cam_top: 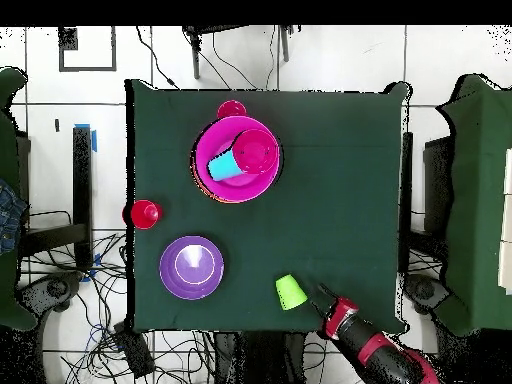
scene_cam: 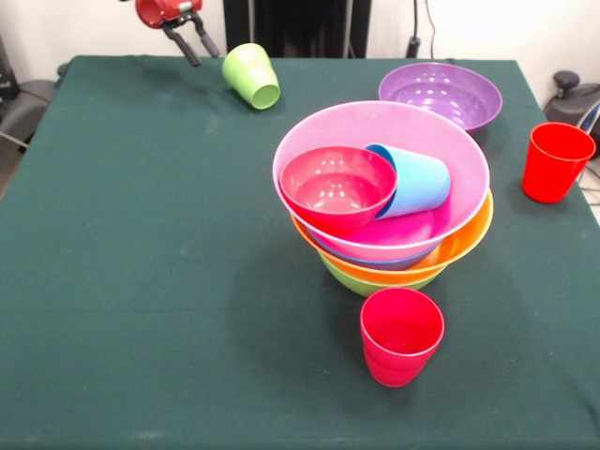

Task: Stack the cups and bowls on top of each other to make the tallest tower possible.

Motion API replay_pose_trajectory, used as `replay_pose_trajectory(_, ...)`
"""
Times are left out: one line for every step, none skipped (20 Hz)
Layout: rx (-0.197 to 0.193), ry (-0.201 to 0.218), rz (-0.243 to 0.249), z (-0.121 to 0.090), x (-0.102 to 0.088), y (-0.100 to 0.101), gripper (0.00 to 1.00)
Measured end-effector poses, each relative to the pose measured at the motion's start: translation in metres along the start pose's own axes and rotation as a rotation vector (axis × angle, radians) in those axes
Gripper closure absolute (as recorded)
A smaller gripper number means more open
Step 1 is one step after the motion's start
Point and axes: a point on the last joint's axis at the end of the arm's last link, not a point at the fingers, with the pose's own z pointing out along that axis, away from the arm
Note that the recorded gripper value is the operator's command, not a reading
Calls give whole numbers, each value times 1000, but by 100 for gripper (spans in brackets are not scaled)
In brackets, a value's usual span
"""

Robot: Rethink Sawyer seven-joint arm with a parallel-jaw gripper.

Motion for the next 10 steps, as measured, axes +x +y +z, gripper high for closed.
replay_pose_trajectory(1, -5, 3, 2, 0, 0, 0)
replay_pose_trajectory(2, -10, 6, 4, -1, 0, 0)
replay_pose_trajectory(1, -13, 8, 4, -2, 1, 0)
replay_pose_trajectory(1, -16, 9, 5, -3, 1, 0)
replay_pose_trajectory(-1, -21, 13, 7, -4, 2, 0)
replay_pose_trajectory(-2, -24, 15, 8, -4, 3, 0)
replay_pose_trajectory(-4, -27, 18, 9, -5, 4, 0)
replay_pose_trajectory(-6, -30, 20, 10, -5, 6, 0)
replay_pose_trajectory(-7, -32, 22, 10, -6, 6, 0)
replay_pose_trajectory(-8, -34, 22, 11, -6, 7, 0)
